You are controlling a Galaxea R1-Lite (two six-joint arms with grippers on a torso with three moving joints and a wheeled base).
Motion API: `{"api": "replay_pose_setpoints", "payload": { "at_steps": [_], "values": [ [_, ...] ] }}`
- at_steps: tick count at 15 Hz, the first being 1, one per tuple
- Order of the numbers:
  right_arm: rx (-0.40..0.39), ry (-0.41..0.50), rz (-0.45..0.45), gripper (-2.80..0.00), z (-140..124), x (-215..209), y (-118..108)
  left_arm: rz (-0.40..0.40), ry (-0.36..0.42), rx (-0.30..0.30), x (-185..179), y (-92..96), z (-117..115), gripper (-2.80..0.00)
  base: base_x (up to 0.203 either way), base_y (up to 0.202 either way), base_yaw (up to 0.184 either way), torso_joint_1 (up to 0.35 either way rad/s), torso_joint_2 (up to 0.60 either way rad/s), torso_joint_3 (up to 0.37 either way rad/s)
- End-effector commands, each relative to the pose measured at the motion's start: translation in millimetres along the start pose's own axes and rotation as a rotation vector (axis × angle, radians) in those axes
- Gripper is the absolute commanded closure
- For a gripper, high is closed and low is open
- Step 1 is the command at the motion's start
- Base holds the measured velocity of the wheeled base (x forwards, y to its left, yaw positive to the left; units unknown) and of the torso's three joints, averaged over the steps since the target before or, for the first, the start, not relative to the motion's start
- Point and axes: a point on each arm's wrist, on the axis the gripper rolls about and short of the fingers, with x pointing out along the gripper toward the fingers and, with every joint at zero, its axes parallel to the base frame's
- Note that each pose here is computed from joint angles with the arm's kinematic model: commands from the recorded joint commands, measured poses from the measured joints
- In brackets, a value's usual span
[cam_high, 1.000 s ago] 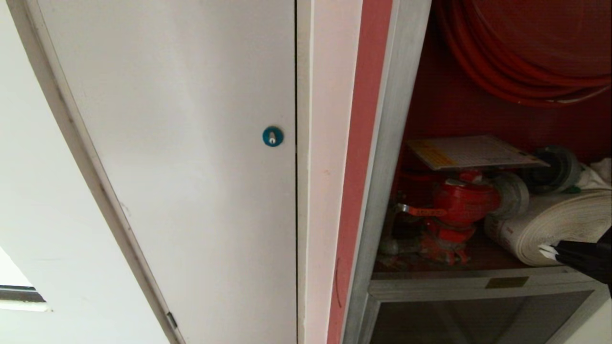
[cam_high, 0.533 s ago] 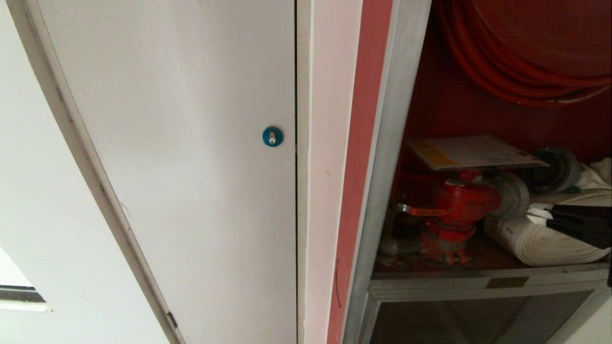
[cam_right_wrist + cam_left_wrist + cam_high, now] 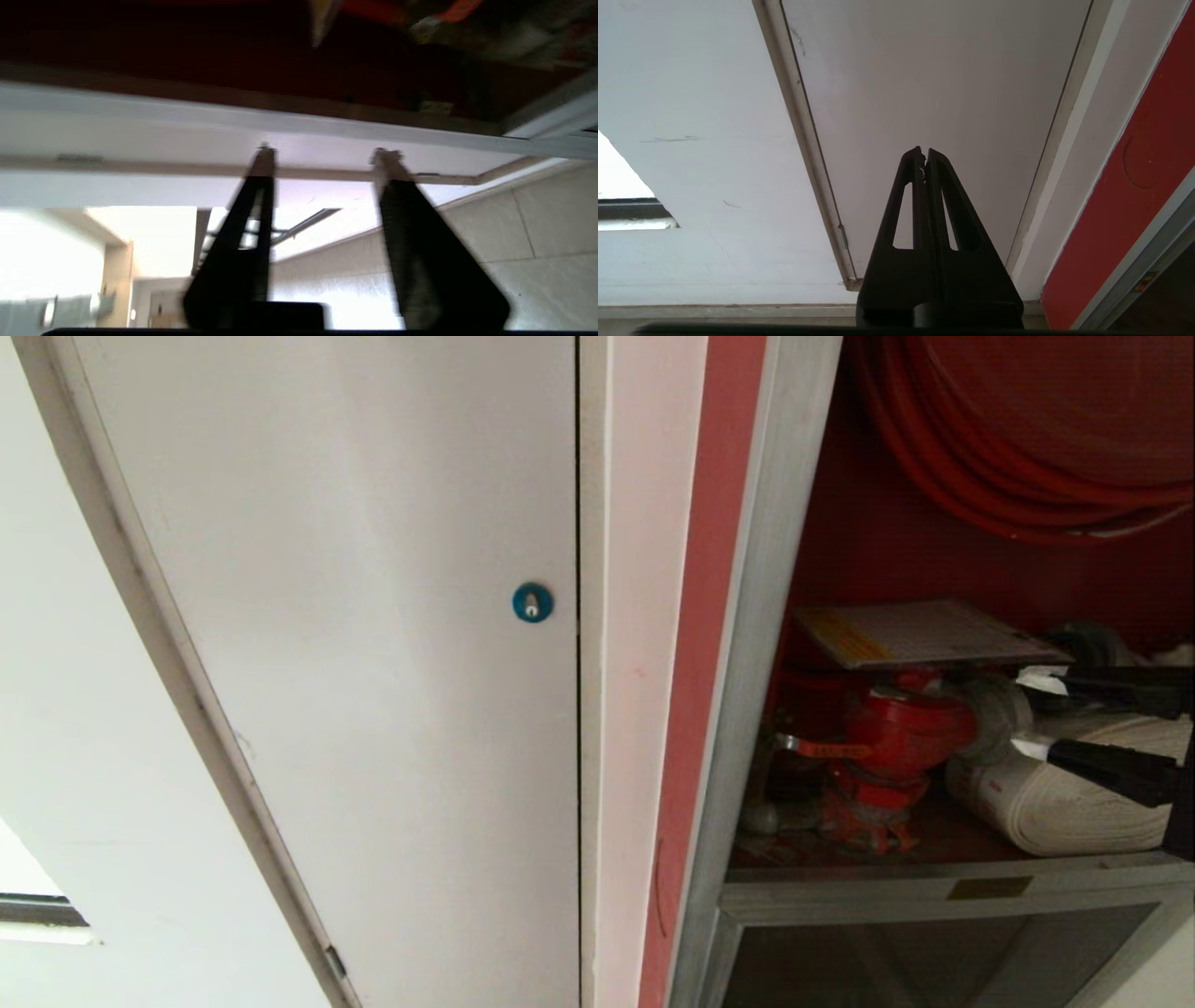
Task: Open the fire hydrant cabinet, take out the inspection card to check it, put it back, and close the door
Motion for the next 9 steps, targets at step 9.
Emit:
{"api": "replay_pose_setpoints", "payload": {
  "at_steps": [9],
  "values": [
    [-0.074,-0.108,-0.047,-2.80,-18.4,77.1,-5.0,0.000,0.002,0.000,0.2,0.0,-0.4,0.00,0.000,0.000,0.000,0.000,0.00,0.000]
  ]
}}
